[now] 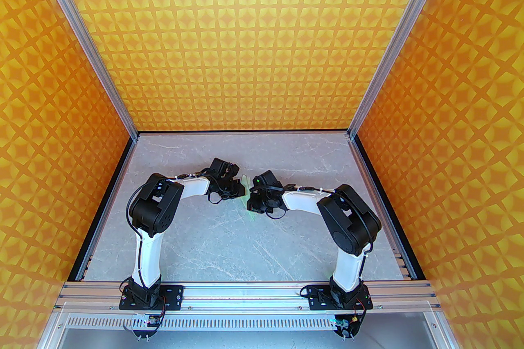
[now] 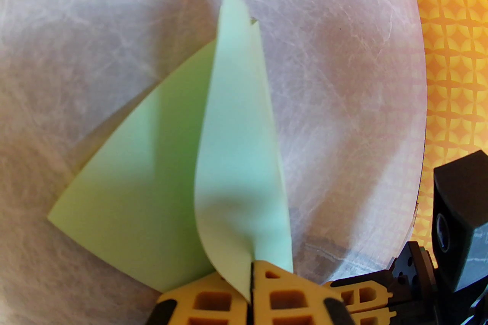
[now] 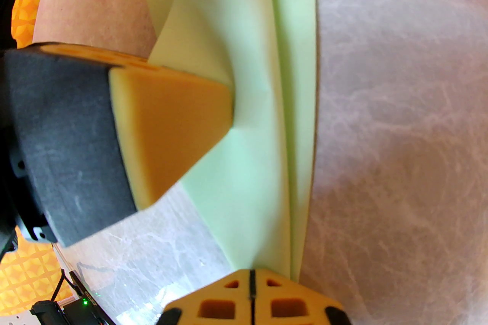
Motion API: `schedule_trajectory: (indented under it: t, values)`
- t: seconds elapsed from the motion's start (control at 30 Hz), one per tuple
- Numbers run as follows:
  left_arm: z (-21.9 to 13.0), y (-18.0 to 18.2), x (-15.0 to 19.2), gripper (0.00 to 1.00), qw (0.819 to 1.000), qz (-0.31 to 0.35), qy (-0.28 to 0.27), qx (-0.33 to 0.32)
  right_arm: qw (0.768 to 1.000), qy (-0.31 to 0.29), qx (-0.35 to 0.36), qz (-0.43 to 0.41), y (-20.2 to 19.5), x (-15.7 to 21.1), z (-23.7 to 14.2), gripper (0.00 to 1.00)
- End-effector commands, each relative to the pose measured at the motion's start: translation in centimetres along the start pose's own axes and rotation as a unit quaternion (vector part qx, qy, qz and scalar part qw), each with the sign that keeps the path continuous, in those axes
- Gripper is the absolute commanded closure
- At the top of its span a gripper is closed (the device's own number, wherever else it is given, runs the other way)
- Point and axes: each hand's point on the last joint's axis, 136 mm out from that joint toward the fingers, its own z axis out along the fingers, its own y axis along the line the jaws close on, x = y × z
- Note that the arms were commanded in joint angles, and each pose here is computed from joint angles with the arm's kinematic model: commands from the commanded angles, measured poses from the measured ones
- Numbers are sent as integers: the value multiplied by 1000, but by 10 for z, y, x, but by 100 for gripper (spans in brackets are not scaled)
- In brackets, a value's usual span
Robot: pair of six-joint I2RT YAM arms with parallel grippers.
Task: Fold a paper plane with a square sheet of paper (fold left side to right side)
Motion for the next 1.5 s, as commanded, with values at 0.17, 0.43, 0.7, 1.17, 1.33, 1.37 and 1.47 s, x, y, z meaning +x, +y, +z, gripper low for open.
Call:
schedule_trajectory:
  t: [0.17,0.43,0.7,1.17,1.33,1.37,1.47]
  values:
    - [21,22,11,91,999,3,19,-36,1000,15,-10,8,-4,12,1,91]
    - [21,22,12,91,999,3,20,-37,998,-2,-58,18,17,12,-22,89]
    - [22,22,12,91,999,3,20,-37,998,16,-51,39,0,31,-10,90]
    - [21,20,11,91,999,2,20,-36,998,25,-9,54,-27,46,-1,94]
    - [13,7,1,90,999,12,10,-30,998,35,10,54,-37,53,0,97]
    - [12,5,-1,90,999,15,9,-29,998,37,10,54,-37,54,1,97]
    - [11,1,-4,89,999,20,8,-29,998,37,10,57,-39,55,2,97]
